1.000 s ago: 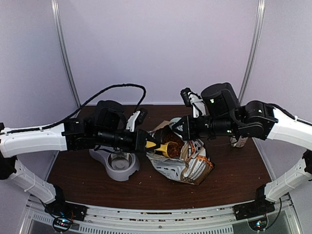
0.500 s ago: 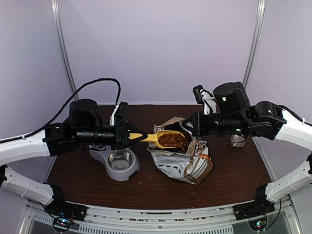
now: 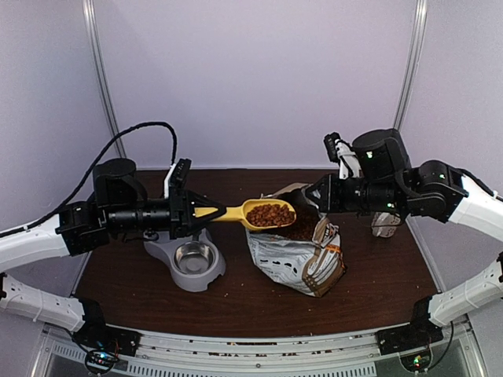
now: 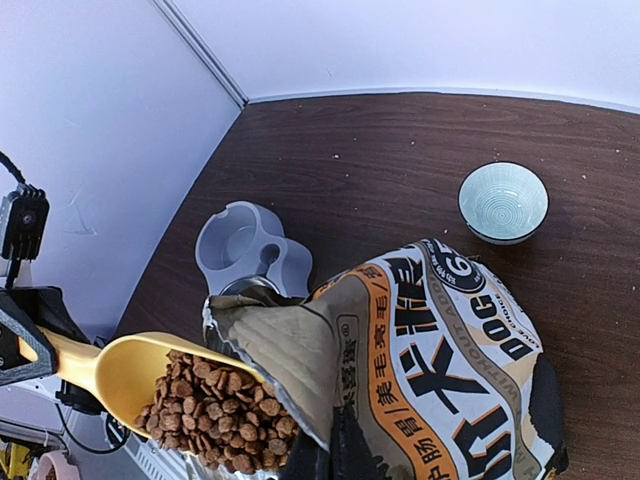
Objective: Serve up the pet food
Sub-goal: Collect the pet food from the pet food bag, then place the pet food in the pet food bowl.
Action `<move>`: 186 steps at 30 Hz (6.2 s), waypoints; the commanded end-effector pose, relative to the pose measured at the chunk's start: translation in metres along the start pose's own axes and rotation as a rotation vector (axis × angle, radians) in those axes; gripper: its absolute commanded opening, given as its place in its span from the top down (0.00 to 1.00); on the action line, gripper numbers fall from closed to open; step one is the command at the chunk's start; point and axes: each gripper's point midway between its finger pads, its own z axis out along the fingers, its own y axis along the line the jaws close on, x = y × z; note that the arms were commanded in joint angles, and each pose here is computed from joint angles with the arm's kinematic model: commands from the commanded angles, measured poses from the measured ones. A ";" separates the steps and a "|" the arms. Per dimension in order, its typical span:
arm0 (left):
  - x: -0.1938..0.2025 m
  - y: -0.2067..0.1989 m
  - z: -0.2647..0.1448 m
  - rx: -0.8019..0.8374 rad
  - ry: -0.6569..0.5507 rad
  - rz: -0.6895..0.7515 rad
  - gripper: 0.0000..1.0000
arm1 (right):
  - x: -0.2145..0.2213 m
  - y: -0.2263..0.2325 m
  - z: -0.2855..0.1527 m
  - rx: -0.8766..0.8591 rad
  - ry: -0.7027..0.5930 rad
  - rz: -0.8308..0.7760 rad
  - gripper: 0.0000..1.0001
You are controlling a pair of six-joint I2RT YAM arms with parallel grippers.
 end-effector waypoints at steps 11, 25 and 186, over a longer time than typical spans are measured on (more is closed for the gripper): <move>-0.006 -0.009 0.003 0.067 0.008 -0.090 0.99 | -0.020 -0.006 -0.023 0.002 -0.075 0.055 1.00; -0.010 -0.023 0.001 0.165 0.038 -0.239 1.00 | -0.022 -0.012 -0.025 0.018 -0.089 0.083 1.00; -0.066 -0.026 -0.129 -0.296 -0.078 0.311 1.00 | -0.009 0.005 -0.003 -0.048 0.001 0.005 1.00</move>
